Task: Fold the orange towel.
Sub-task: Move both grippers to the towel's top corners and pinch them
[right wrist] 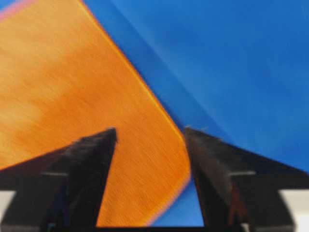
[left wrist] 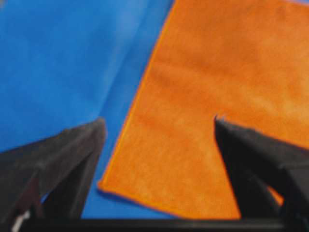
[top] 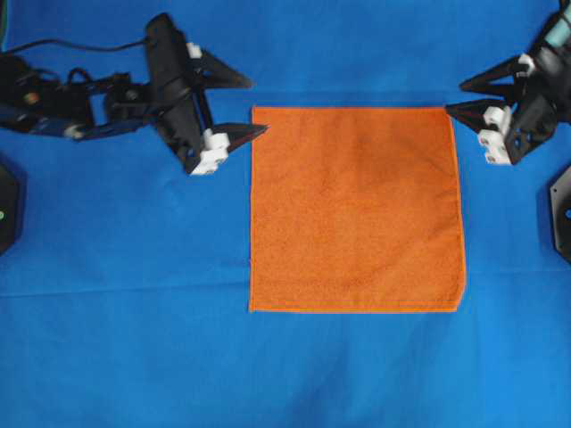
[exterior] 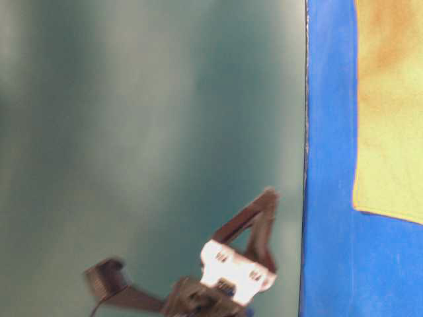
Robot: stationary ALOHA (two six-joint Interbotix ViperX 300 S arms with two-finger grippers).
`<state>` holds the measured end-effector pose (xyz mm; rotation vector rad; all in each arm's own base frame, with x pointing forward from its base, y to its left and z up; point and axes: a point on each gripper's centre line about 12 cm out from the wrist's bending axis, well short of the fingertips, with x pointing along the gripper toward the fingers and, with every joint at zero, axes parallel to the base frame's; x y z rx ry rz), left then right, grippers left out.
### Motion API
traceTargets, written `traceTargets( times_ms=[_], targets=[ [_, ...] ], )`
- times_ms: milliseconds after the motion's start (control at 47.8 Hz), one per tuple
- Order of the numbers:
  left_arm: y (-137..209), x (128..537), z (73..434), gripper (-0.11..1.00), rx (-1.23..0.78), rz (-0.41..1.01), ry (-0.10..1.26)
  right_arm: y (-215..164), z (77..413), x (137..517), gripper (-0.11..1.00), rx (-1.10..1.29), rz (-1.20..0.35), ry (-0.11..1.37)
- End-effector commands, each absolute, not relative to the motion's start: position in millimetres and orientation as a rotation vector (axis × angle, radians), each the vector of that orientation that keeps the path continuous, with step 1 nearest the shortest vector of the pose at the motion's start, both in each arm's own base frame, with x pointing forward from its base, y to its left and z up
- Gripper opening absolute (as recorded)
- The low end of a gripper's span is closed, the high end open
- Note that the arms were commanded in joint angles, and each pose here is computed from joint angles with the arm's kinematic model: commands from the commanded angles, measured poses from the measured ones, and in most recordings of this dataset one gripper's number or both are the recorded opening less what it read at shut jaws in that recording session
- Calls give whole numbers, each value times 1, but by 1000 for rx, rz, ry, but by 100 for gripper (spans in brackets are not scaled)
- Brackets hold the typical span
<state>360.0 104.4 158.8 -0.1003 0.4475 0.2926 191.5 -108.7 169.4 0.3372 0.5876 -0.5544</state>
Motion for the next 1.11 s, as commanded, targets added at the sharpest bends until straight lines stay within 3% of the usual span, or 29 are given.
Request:
traceTargets(
  times_ms=[0,105,356,628,712,900,1005,1089],
  targets=[
    [116,369,156,92,-105,315,439,-117,159,193,61,348,-580,616],
    [123,373,138,91,-113,329,472,-122,139,192,56,363,-600,659],
    [134,380,94,91,-128,350,540,-125,112,197,56,369,-602,683],
    [140,386,77,85,-135,358,573,-130,96,203,54,376,-607,703],
    [142,384,77,74,-137,362,577,-130,94,204,48,372,-605,705],
    [137,384,75,25,-121,347,593,-130,93,203,0,368,-604,701],
    [134,385,74,2,-118,338,601,-130,94,204,0,366,-604,695],
    [131,385,74,1,-117,331,605,-131,94,204,0,366,-604,688]
  ],
)
